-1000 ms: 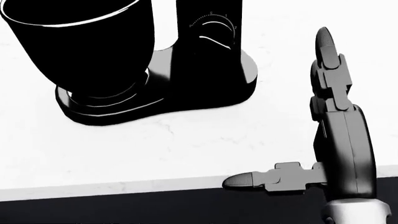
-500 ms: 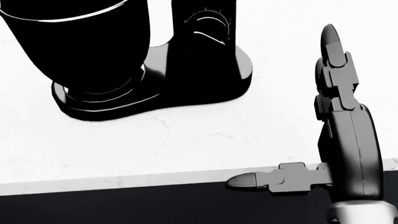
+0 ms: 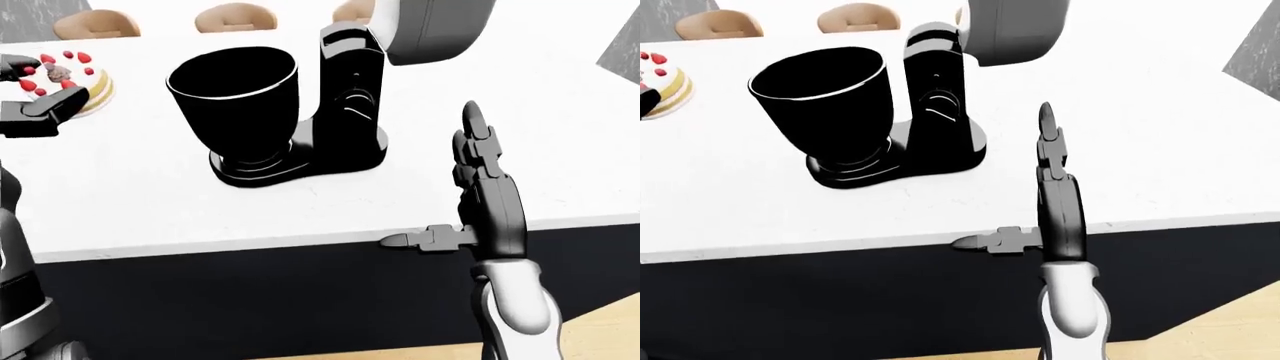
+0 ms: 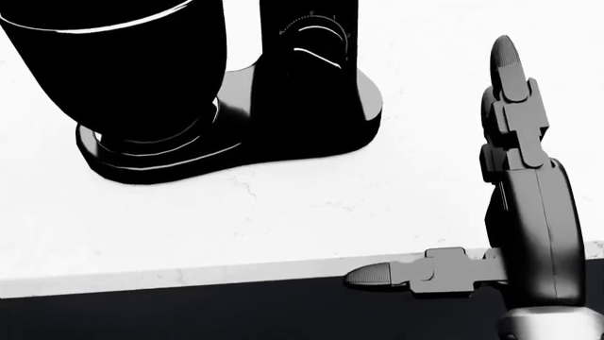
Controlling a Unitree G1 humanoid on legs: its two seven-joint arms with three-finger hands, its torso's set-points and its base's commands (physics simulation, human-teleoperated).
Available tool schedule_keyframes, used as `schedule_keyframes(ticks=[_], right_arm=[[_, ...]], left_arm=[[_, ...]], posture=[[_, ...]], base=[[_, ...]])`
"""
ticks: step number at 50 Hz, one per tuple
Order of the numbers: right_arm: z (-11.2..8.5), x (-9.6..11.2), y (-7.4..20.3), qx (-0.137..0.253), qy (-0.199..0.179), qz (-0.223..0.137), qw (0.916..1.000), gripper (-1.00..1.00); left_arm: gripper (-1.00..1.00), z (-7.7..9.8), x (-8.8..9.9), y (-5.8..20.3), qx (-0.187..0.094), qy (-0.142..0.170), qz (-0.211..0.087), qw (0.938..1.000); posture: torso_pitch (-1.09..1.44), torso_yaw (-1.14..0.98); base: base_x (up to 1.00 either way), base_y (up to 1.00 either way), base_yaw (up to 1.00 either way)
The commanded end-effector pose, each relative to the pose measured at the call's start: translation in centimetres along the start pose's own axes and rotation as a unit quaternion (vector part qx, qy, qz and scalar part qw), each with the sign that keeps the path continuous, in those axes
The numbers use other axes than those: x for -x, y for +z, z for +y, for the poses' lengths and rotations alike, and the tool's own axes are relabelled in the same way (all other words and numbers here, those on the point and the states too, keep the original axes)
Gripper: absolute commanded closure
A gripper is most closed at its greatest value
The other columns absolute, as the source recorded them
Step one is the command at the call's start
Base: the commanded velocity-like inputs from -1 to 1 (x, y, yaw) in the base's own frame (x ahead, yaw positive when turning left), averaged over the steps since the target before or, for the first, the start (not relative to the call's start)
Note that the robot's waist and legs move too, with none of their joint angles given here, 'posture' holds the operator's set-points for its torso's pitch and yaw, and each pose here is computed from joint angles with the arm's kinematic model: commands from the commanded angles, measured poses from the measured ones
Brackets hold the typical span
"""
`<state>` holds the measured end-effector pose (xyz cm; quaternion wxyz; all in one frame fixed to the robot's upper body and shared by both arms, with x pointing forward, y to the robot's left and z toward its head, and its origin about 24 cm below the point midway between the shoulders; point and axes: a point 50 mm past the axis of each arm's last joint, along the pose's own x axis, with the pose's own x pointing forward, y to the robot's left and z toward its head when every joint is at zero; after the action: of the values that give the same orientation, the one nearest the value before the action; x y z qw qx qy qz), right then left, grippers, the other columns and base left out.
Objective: Place the cake in the stand mixer bowl.
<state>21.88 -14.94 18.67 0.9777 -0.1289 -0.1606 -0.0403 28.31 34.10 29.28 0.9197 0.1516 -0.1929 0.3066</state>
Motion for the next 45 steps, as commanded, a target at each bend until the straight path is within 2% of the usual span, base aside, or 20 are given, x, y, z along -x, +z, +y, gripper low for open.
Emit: schedule_keyframes(ticks=[1,16,25,34,45], right_arm=[[-0.2,0.0,1.3,-0.001,-0.006,-0.038,0.9993,-1.0],[-0.4,0.2,1.6,-0.002,-0.006,-0.044,0.999,-1.0],[-0.5,0.2,1.7,-0.003,-0.008,-0.044,0.999,-1.0],[-0.4,0.2,1.6,-0.002,-0.008,-0.043,0.999,-1.0],[-0.5,0.3,1.7,-0.001,-0.009,-0.045,0.999,-1.0]], left_arm=[[1.0,0.8,-0.2,2.3,0.01,0.017,-0.047,0.9987],[1.0,-0.3,-1.0,6.1,0.045,-0.004,-0.081,0.9957],[1.0,-1.6,-0.9,7.9,0.055,-0.021,-0.097,0.9936],[1.0,-2.6,-0.8,8.6,0.054,-0.036,-0.106,0.9922],[1.0,-4.5,-0.2,8.2,0.058,-0.062,-0.106,0.9908]], posture=[[0.0,0.0],[0.0,0.0],[0.0,0.0],[0.0,0.0],[0.0,0.0]], base=[[0.0,0.0,0.0],[0.0,0.0,0.0],[0.0,0.0,0.0],[0.0,0.0,0.0],[0.0,0.0,0.0]])
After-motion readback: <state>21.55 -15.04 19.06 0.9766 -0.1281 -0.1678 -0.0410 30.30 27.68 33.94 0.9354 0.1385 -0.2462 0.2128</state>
